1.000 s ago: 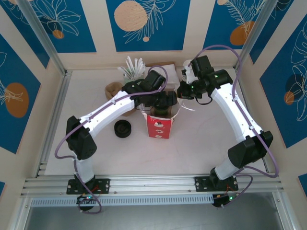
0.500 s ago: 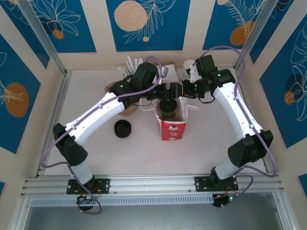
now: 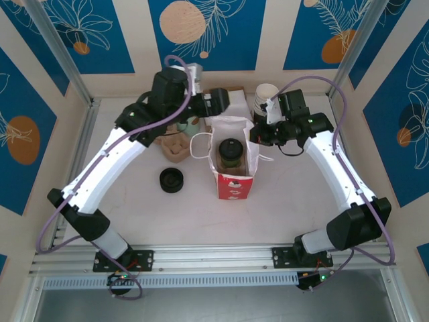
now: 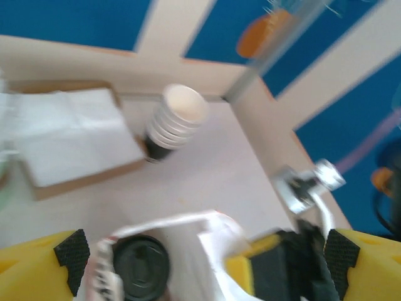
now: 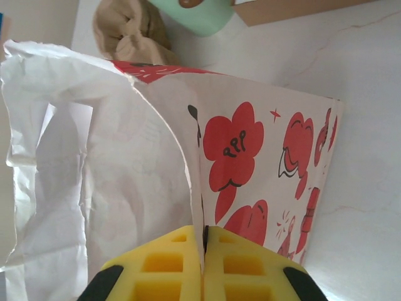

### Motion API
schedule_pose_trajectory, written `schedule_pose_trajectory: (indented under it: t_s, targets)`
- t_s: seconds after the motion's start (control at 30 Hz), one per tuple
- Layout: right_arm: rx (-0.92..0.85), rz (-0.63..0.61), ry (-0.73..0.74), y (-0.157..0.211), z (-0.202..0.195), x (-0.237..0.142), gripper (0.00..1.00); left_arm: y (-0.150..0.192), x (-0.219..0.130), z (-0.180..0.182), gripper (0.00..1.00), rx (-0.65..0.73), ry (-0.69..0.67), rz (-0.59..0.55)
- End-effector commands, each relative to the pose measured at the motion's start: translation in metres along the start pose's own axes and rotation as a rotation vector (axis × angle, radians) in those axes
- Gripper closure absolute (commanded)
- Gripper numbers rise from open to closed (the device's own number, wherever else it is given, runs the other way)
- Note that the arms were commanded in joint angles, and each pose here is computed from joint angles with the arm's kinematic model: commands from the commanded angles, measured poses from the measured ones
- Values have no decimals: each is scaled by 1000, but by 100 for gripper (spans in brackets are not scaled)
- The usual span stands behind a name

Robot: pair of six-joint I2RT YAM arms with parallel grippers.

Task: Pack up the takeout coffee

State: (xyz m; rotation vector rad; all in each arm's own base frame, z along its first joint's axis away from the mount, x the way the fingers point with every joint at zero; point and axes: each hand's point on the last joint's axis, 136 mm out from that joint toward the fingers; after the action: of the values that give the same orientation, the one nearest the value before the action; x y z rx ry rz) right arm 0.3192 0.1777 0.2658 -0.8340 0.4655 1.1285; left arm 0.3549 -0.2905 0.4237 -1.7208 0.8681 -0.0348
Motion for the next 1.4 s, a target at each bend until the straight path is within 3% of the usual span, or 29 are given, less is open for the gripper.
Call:
schedule_pose_trajectory:
  t_s: [0.0, 0.3, 0.73, 0.97, 1.1, 1.27, 1.37]
  targets:
    - [-14, -13, -103, 0, 17, -6, 95, 0, -13, 62, 3, -67, -246, -7]
    - [53, 16, -163, 0, 22, 6, 92, -13, -11, 117, 2, -38, -387, -60]
    - [223, 21, -121, -1, -2, 32, 96, -13, 38, 167, 2, 7, -429, -12]
    - [201, 48, -122, 11, -1, 54, 90, -6, 58, 187, 1, 66, -438, -3]
    - [153, 43, -152, 15, 7, 56, 78, -3, 62, 190, 0, 101, -436, 5]
    - [63, -56, -132, 8, 2, 46, 49, -5, 58, 188, 0, 148, -421, 9]
    - [1, -101, -126, 1, 2, 36, 41, -9, 49, 190, 0, 164, -434, 4]
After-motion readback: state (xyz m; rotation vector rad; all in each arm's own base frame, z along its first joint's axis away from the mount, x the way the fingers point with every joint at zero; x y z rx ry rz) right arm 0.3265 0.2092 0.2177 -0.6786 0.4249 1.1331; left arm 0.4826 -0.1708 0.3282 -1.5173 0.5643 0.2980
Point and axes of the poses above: each hand's point on the last joint's axis, 136 mm out from that joint toward the fingers, its own x axis out along the fingers, its own z axis along the line the jaws close on, y = z × x, and after that the axes turned 10 degrees about x, right-handed
